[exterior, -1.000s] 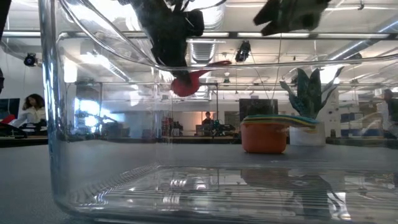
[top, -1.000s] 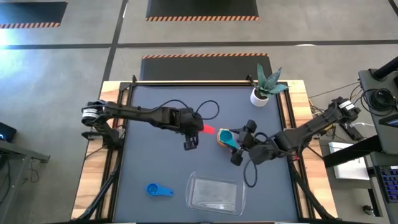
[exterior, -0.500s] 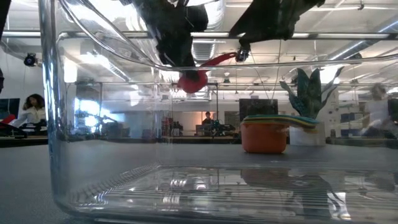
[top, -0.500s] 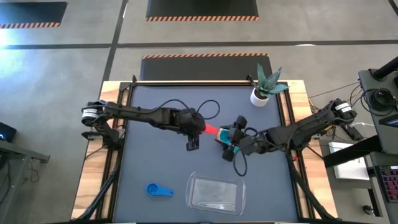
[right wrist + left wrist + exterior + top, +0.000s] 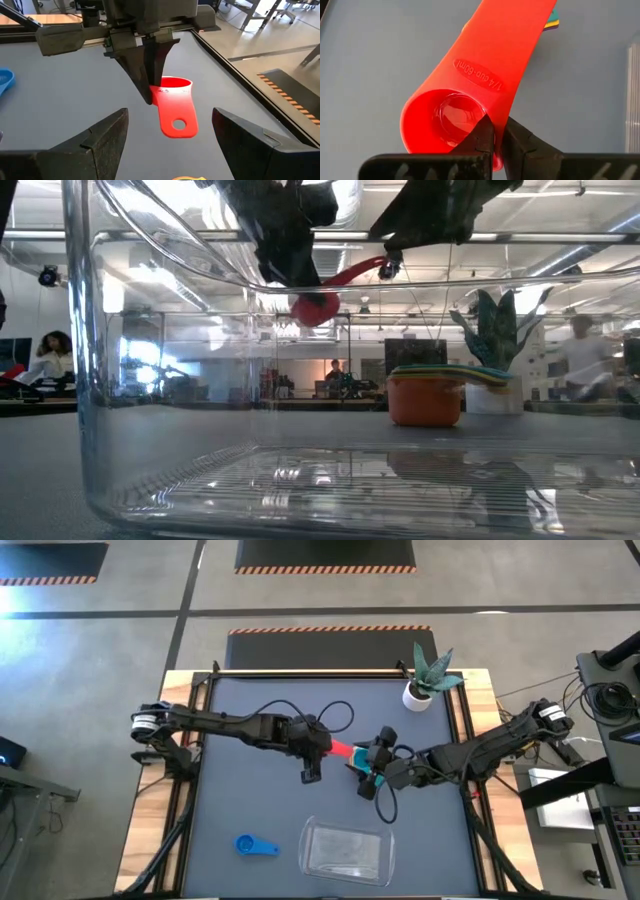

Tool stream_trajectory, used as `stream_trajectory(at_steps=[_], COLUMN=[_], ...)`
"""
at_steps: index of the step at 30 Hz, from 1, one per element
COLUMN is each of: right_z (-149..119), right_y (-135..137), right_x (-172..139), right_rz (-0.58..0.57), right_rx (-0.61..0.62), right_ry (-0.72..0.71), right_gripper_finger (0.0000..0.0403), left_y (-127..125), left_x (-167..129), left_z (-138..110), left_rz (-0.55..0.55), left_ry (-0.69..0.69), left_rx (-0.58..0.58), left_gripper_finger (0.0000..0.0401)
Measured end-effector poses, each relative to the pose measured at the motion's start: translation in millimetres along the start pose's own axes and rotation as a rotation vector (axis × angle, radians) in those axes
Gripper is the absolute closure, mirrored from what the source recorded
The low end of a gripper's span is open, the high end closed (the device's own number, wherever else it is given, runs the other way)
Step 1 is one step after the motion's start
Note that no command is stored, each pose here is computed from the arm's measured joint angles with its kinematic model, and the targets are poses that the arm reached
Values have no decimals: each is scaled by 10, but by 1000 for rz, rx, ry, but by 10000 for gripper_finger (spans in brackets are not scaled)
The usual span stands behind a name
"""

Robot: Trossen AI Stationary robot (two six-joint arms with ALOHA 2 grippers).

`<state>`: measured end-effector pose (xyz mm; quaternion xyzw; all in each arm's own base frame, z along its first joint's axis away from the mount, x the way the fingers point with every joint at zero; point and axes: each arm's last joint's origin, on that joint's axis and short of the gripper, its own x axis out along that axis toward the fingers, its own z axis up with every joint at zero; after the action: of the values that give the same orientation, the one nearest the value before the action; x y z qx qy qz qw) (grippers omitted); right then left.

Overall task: Nest measuring cups in basket
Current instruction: Stack the orange measuring cup on top of the light blue measuring cup

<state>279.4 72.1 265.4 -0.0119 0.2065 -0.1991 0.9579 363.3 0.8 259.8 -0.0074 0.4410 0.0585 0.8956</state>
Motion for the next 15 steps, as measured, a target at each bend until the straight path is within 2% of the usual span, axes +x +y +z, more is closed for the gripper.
stream_trajectory(at_steps=[15], right_z=[0], right_y=[1], right_x=[0], right_rz=[5], right_rx=[9], right_ry=[1], right_gripper_finger=[129], left_y=[-4], left_x=[0], left_z=[12], left_rz=[-11], left_ry=[-12], left_rx=[3], left_gripper_finger=[401])
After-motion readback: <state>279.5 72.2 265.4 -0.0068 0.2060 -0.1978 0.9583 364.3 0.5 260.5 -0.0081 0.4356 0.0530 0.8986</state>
